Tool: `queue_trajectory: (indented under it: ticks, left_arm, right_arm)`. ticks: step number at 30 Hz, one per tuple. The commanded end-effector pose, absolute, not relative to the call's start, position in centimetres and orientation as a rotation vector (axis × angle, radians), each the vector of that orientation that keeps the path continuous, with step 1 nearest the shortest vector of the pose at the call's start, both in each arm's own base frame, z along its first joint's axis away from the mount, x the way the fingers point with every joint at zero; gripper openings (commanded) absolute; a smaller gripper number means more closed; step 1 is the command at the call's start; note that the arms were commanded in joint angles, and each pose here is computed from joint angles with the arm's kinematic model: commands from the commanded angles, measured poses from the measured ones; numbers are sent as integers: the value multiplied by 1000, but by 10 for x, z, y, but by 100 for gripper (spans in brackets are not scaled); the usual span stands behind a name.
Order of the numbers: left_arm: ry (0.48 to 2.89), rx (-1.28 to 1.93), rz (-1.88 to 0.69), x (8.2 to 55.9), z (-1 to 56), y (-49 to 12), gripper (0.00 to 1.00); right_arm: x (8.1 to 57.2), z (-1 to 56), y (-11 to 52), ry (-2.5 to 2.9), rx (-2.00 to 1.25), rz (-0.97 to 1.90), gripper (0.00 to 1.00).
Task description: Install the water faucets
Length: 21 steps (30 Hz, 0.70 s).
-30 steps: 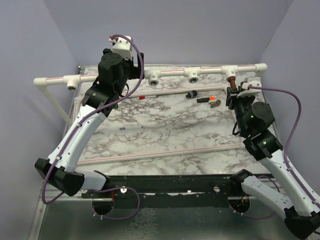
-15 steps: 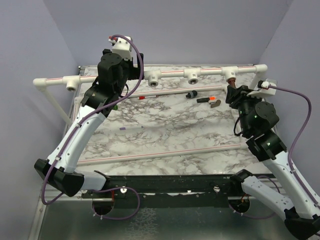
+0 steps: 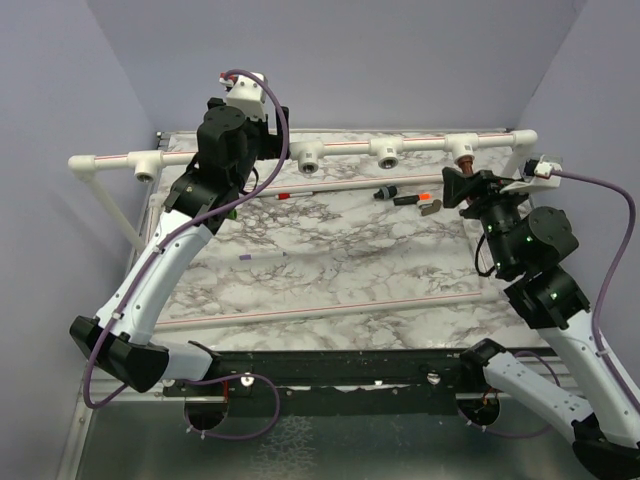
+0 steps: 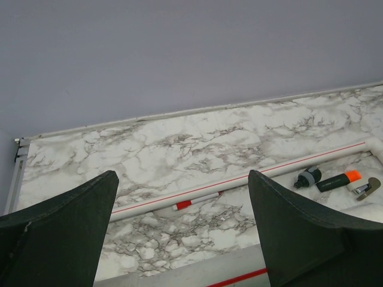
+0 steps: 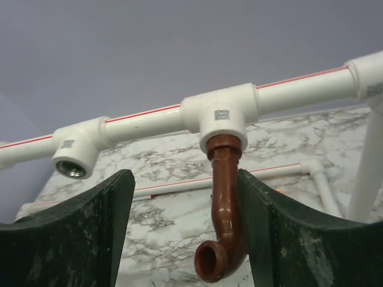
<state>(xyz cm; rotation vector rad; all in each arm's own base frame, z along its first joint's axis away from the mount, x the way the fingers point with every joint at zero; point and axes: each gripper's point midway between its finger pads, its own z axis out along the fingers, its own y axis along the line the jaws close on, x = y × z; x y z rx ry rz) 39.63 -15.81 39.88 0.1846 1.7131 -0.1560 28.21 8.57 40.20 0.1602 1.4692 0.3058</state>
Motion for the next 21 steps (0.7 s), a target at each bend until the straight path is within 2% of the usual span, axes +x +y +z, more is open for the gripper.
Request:
queue_trajectory:
  ticks: [1, 7, 21]
  left_arm:
    - [2022, 406, -166, 378, 295, -185, 92]
    - [2022, 406, -162, 379, 295, -185, 92]
    - [2032, 410, -156, 381, 292, -186, 92]
  right_arm:
    - [266, 430, 100, 1411, 47, 390, 77]
    - [258, 439, 88, 1381, -48, 264, 83]
    - [252, 411, 76, 1386, -299, 22, 84]
